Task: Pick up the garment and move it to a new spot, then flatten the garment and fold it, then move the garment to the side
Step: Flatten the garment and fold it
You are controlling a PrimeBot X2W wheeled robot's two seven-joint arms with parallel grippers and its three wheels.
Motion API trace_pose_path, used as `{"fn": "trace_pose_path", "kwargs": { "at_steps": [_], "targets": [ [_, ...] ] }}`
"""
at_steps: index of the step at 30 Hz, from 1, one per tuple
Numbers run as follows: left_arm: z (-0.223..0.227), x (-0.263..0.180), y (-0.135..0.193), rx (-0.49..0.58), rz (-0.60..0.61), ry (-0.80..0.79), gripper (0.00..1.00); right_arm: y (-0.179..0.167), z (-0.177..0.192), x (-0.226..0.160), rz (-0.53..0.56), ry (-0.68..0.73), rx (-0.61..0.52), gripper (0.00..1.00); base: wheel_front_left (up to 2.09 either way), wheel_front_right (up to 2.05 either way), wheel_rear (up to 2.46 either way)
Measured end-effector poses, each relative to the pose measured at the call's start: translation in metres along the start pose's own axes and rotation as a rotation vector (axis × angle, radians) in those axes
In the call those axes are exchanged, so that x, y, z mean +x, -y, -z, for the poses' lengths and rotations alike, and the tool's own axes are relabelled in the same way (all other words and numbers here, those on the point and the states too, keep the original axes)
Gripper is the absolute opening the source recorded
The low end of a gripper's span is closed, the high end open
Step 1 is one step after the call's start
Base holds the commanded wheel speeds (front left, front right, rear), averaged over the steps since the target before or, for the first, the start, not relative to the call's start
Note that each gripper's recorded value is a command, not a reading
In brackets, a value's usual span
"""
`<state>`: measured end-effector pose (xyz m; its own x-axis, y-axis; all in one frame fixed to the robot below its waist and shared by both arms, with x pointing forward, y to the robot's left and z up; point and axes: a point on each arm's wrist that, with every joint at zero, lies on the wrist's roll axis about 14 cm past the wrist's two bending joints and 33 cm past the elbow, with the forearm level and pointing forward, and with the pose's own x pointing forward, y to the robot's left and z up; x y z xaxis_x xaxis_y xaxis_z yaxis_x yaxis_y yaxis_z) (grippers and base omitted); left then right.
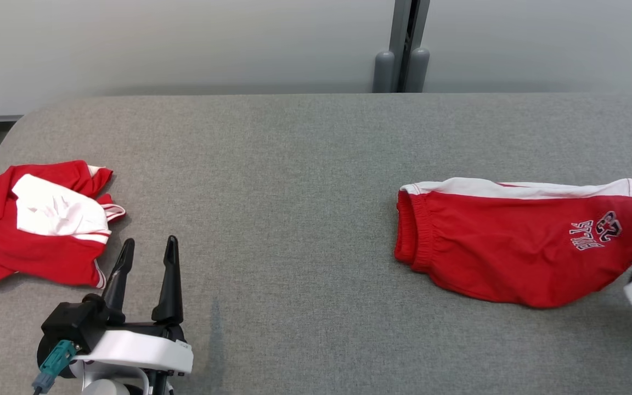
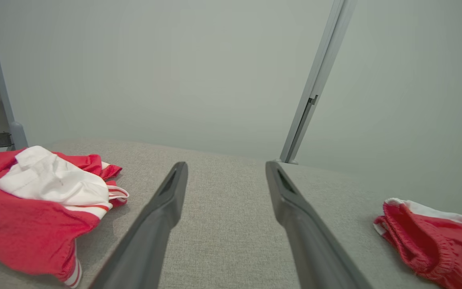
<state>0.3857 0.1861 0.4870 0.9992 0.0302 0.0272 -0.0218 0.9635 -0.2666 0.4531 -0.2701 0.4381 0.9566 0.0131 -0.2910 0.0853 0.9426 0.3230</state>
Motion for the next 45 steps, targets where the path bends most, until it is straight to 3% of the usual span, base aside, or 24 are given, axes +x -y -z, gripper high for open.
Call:
{"fn": "trace_pose_path", "kwargs": {
  "at_steps": [12, 26, 35, 45],
  "targets": [
    [-0.005, -0.001, 0.003, -0.008, 0.005, 0.016, 1.0, -0.118, 0.009, 0.003, -0.32, 0.024, -0.058, 0.0, 0.0, 0.0, 0.0],
    [-0.008, -0.005, -0.013, -0.019, -0.05, 0.019, 1.0, -0.224, 0.076, -0.005, -0.584, -0.138, -0.094, 0.0, 0.0, 0.0, 0.0],
    [-0.006, -0.003, -0.015, -0.02, -0.062, 0.014, 1.0, -0.222, 0.103, -0.008, -0.591, -0.208, -0.141, 0.0, 0.0, 0.0, 0.0],
    [-0.012, -0.002, -0.014, -0.022, -0.06, 0.032, 1.0, -0.209, 0.105, -0.019, -0.582, -0.184, -0.174, 0.0, 0.0, 0.0, 0.0]
  ]
}}
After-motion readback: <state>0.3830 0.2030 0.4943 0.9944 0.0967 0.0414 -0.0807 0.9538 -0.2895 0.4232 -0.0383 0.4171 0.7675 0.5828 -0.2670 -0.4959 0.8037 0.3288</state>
